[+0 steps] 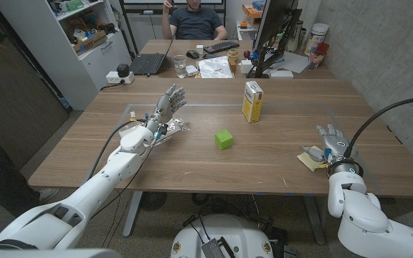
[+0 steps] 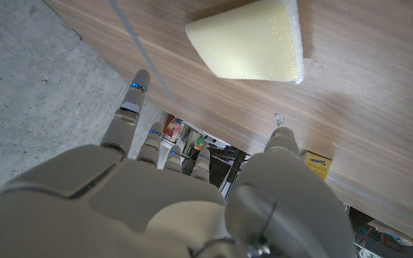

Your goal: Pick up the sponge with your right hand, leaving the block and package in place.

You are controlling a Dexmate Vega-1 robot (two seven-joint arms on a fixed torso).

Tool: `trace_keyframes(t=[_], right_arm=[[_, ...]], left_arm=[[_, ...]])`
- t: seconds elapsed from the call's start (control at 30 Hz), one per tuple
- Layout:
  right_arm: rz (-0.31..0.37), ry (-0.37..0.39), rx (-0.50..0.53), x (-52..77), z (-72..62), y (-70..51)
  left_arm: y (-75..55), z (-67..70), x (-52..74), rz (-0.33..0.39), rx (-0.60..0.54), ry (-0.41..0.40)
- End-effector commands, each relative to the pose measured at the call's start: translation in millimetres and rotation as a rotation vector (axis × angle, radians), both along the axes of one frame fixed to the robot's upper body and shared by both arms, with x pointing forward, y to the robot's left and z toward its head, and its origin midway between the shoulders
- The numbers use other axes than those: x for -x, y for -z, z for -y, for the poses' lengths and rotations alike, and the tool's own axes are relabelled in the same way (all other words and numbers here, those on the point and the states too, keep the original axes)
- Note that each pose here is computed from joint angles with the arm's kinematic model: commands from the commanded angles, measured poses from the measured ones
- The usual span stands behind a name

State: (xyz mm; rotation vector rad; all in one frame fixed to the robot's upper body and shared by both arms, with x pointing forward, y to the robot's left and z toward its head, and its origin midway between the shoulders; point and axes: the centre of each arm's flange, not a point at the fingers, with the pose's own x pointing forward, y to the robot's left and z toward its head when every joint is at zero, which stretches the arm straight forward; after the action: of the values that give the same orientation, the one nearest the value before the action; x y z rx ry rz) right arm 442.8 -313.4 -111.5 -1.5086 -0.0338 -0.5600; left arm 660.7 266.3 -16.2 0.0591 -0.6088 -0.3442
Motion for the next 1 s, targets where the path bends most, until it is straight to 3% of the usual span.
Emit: trace_keyframes(t=[0.03, 0.27, 0.7, 1.0], right_arm=[[-0.084, -0.032, 0.002, -9.0, -7.2, 7.3], [-0.104, -0.018, 0.007, -11.9, -7.6, 9.1], [-0.205, -0.033, -0.019, -24.8, -0.2, 16.9], [-0.252, -0.029, -0.015, -27.8, -0.4, 15.7]], left_arm=[[-1.5, -2.1, 1.2, 0.003, -0.007, -0.006], [-3.6, -2.4, 2.1, 0.008, -0.004, -0.003], [-9.0, 0.7, 8.2, 0.025, -0.001, 0.007], [-11.8, 1.9, 11.7, 0.039, -0.009, 0.008]])
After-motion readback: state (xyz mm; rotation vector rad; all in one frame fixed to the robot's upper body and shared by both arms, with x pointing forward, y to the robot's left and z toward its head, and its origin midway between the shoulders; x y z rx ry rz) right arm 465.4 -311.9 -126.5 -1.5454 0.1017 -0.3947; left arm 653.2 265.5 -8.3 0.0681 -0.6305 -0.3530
